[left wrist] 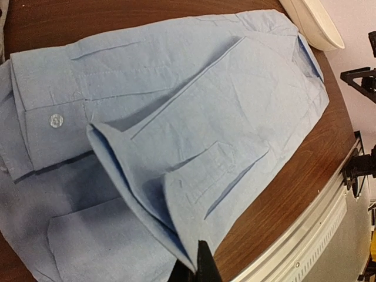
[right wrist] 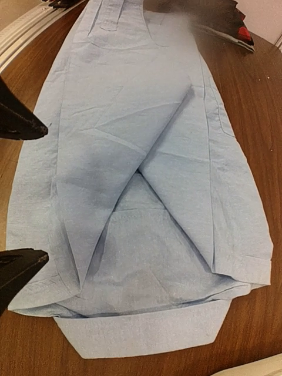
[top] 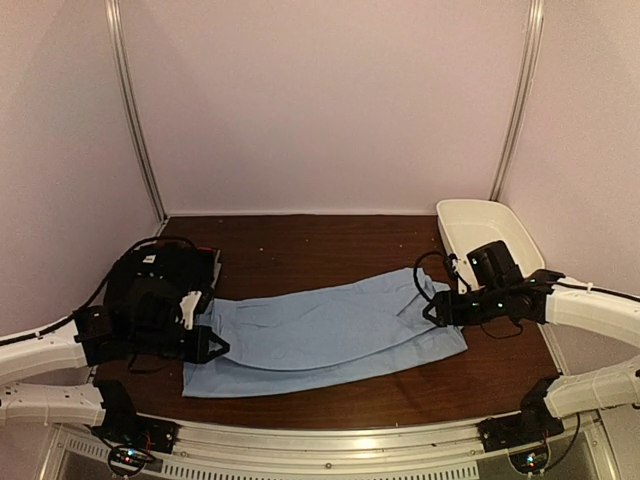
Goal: Fold and stack the long sleeve shirts
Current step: Smooth out the rectangle-folded shirt at the center of the board, then rotate the rectangle-folded shirt at the center of the board.
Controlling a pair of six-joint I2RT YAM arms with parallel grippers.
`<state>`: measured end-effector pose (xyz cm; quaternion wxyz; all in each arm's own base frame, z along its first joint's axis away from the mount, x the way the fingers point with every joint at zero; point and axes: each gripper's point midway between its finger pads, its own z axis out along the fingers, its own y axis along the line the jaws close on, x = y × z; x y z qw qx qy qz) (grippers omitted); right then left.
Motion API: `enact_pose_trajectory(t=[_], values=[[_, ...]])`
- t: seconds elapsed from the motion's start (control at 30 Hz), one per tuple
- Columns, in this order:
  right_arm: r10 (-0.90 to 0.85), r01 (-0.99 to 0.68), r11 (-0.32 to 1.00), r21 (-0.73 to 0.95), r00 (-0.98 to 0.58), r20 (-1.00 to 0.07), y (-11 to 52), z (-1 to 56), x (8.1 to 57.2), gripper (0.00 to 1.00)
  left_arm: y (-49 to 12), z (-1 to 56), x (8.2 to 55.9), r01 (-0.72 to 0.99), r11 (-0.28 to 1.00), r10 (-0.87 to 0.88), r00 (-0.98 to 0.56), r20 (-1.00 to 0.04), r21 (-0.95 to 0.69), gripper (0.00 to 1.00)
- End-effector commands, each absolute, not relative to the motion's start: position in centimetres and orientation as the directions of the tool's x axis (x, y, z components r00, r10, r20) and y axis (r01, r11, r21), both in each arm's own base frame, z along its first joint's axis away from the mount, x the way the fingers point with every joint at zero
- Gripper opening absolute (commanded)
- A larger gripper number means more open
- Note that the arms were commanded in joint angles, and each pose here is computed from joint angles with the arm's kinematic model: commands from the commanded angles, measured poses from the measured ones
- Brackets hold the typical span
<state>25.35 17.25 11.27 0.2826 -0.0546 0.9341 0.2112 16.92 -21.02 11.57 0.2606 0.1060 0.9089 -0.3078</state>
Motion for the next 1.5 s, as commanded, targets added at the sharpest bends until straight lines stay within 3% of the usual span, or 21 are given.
enact_pose_trajectory(t=[0.0,0.17,0.27,0.5,0.8,1.17,1.47], values=[[0.019,-0.21,0.901,0.38,-0.855,-0.518,17.8,9.9,25.1,0.64,-20.4,10.9,16.6,0.312,0.799,-0.004,-0.852,-0.523,-0.515,0.0],[0.015,-0.22,0.891,0.397,-0.859,-0.512,18.8,9.3,25.3,0.64,-19.4,9.1,16.6,0.233,0.834,-0.055,-0.866,-0.496,-0.5,0.0],[0.009,-0.227,0.888,0.4,-0.861,-0.509,19.3,9.1,25.3,0.63,-18.4,7.5,16.7,0.171,0.865,-0.083,-0.878,-0.472,-0.471,0.06],[0.003,-0.223,0.895,0.387,-0.863,-0.505,19.8,8.6,25.4,0.64,-16.2,5.6,17.0,0.059,0.917,-0.141,-0.877,-0.459,-0.395,0.45],[0.024,-0.161,0.928,0.336,-0.874,-0.485,19.4,6.3,25.9,0.63,-17.0,10.4,19.1,0.107,0.9,-0.175,-0.8,-0.574,-0.423,0.88],[-0.049,-0.128,0.98,0.152,-0.897,-0.44,19.3,1.9,30.3,0.63,-21.0,12.9,21.9,0.25,0.878,-0.088,-0.755,-0.65,-0.408,0.97],[-0.147,-0.132,0.989,-0.064,-0.885,-0.442,18.6,1.2,39.6,0.64,-23.9,11.7,22.2,0.346,0.827,-0.027,-0.763,-0.646,-0.442,0.97]])
